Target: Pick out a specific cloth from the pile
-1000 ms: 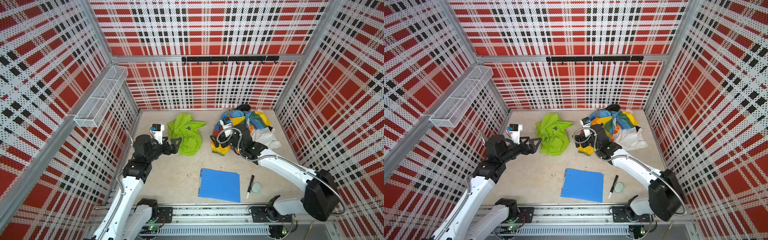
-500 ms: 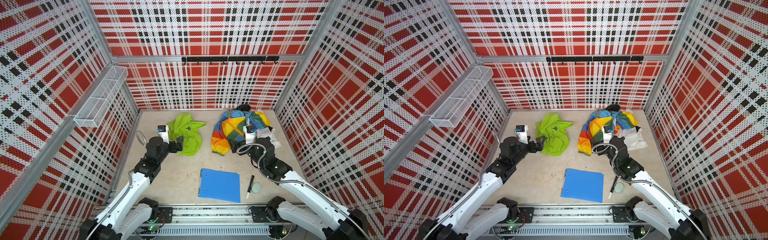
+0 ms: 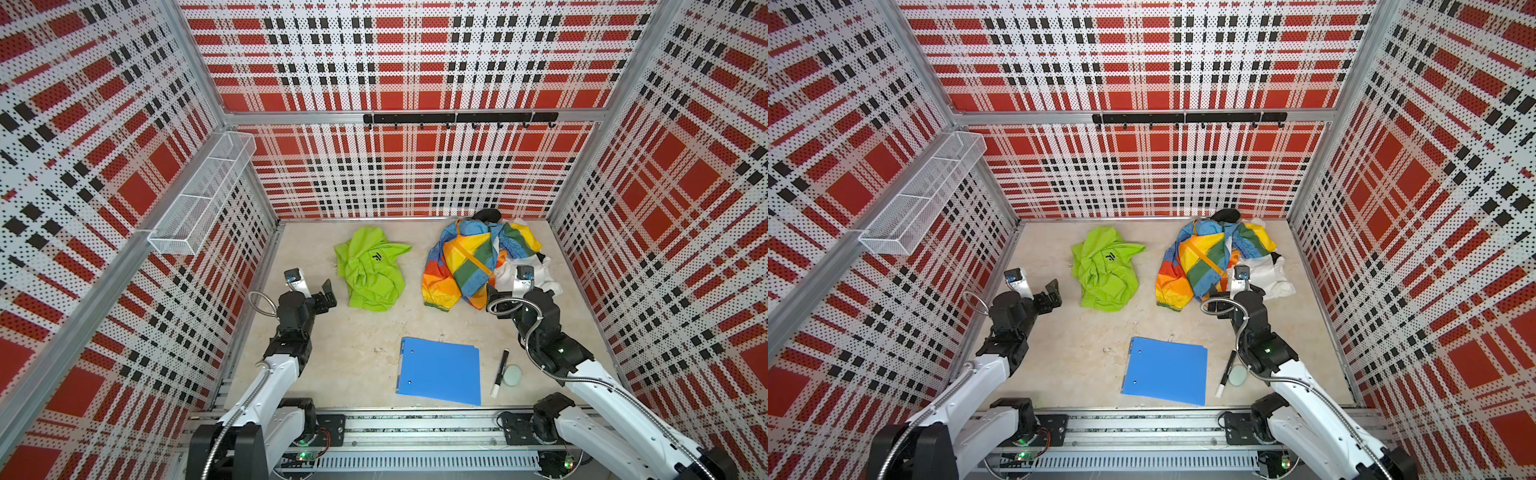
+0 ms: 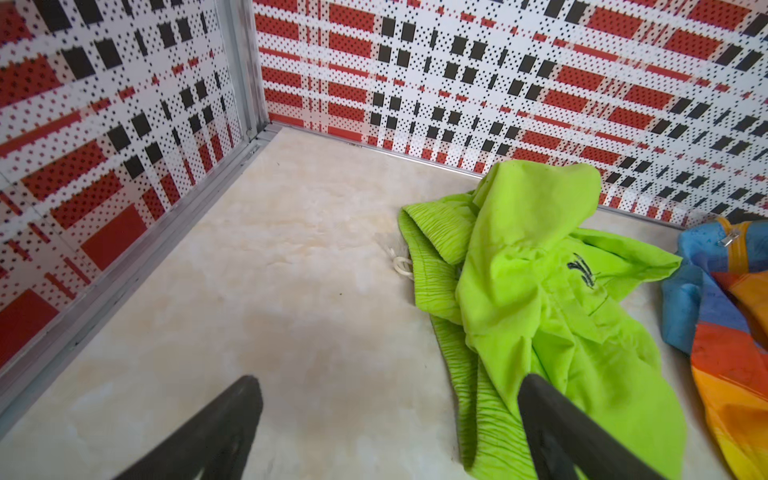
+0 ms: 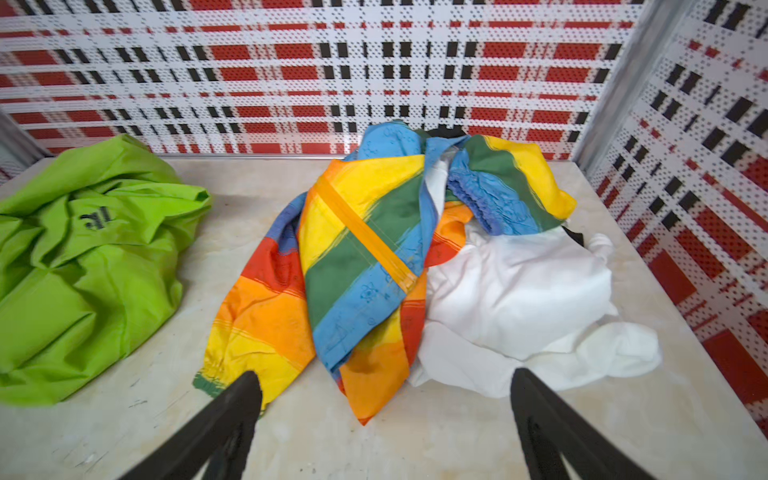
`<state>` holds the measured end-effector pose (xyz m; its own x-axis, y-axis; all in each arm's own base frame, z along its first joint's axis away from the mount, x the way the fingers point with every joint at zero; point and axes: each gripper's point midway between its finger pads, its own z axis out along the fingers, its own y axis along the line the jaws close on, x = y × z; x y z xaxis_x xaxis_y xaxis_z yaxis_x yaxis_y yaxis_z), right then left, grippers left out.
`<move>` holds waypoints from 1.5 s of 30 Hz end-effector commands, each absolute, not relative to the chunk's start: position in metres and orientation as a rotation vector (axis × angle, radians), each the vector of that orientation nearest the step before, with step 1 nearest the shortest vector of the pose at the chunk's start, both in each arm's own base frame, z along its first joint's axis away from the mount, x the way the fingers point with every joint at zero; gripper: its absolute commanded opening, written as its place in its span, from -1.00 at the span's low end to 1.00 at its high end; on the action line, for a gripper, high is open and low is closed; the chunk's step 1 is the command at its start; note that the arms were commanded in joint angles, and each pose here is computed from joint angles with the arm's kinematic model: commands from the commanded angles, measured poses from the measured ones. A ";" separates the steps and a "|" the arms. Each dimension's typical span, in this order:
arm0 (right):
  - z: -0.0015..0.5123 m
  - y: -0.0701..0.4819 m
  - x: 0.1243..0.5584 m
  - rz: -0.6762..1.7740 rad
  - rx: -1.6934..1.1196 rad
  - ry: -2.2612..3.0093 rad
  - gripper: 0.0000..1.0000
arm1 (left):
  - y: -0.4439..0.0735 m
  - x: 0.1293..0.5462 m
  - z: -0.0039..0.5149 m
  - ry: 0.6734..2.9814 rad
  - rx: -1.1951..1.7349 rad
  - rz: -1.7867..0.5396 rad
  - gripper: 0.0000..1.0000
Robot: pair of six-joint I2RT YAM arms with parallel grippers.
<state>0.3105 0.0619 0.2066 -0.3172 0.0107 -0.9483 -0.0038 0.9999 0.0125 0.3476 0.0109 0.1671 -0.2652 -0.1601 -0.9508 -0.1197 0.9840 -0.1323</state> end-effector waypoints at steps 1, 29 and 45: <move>0.218 0.046 0.318 0.003 0.029 1.798 1.00 | 0.012 0.357 0.179 1.732 -0.126 0.035 0.98; 0.159 -0.034 0.374 -0.168 0.156 1.637 1.00 | 0.009 0.395 0.133 1.689 -0.046 0.042 0.99; 0.139 -0.021 0.386 -0.123 0.082 1.651 1.00 | 0.008 0.395 0.132 1.689 -0.043 0.046 0.99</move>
